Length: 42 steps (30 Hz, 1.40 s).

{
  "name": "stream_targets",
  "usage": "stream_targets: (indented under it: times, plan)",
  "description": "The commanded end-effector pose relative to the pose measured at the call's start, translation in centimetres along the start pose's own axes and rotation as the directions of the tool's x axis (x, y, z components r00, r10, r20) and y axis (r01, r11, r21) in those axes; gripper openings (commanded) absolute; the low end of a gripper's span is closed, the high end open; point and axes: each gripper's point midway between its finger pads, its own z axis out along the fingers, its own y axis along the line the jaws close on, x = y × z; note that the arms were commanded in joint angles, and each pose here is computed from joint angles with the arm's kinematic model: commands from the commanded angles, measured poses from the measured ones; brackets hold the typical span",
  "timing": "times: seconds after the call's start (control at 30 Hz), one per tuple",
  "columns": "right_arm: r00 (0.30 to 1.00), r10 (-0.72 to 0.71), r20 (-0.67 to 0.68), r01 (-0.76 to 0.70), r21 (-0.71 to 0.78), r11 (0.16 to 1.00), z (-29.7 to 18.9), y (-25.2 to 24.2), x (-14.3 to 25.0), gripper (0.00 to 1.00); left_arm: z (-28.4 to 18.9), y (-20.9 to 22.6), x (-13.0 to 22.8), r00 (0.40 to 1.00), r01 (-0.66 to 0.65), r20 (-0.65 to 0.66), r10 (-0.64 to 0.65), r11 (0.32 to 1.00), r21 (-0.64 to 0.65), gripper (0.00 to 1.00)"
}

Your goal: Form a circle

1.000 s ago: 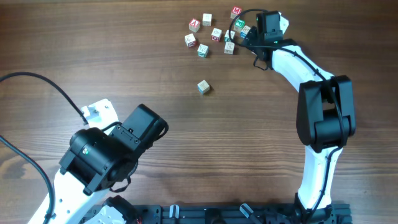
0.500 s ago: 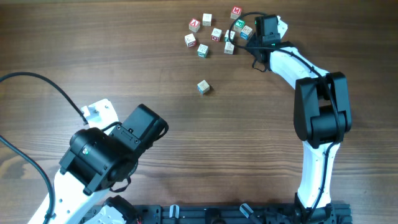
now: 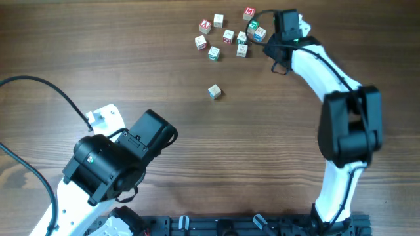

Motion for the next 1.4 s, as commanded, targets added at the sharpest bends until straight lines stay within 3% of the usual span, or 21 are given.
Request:
stream_targets:
  times: [0.0,0.3,0.47,0.67,0.97,1.17,1.37]
  plan:
    - [0.998,0.037,0.058,-0.034,-0.049,0.998,-7.3,0.7,-3.0,0.17,0.0,0.1,0.0,1.000,0.013,0.005,-0.013,1.000,-0.002,1.00]
    - [0.996,0.088,0.006,-0.088,-0.007,0.996,-19.7,-3.4,-1.6,0.16,0.0,0.1,0.0,1.000,0.013,0.005,-0.013,1.000,-0.002,1.00]
    - [0.986,0.150,-0.073,-0.144,0.089,0.986,-22.0,-6.2,1.0,0.16,0.0,0.1,0.0,1.000,0.012,0.005,-0.012,1.000,-0.002,1.00]
    - [0.965,0.231,-0.124,-0.213,0.143,0.966,-18.1,-7.2,4.5,0.16,0.0,0.1,0.0,1.000,0.013,0.005,-0.013,1.000,-0.002,1.00]
    - [0.985,0.103,-0.135,-0.116,-0.092,0.989,-11.2,-0.8,12.6,0.16,0.0,0.1,0.0,1.000,0.013,0.005,-0.013,1.000,-0.002,1.00]
    - [0.987,0.074,-0.143,-0.090,-0.109,0.990,-6.6,1.9,16.7,0.16,0.0,0.1,0.0,1.000,0.013,0.005,-0.013,1.000,-0.002,1.00]
    - [0.986,0.097,-0.136,-0.115,-0.133,0.984,-5.1,3.0,17.3,0.16,0.0,0.1,0.0,1.000,0.013,0.005,-0.013,1.000,-0.002,1.00]
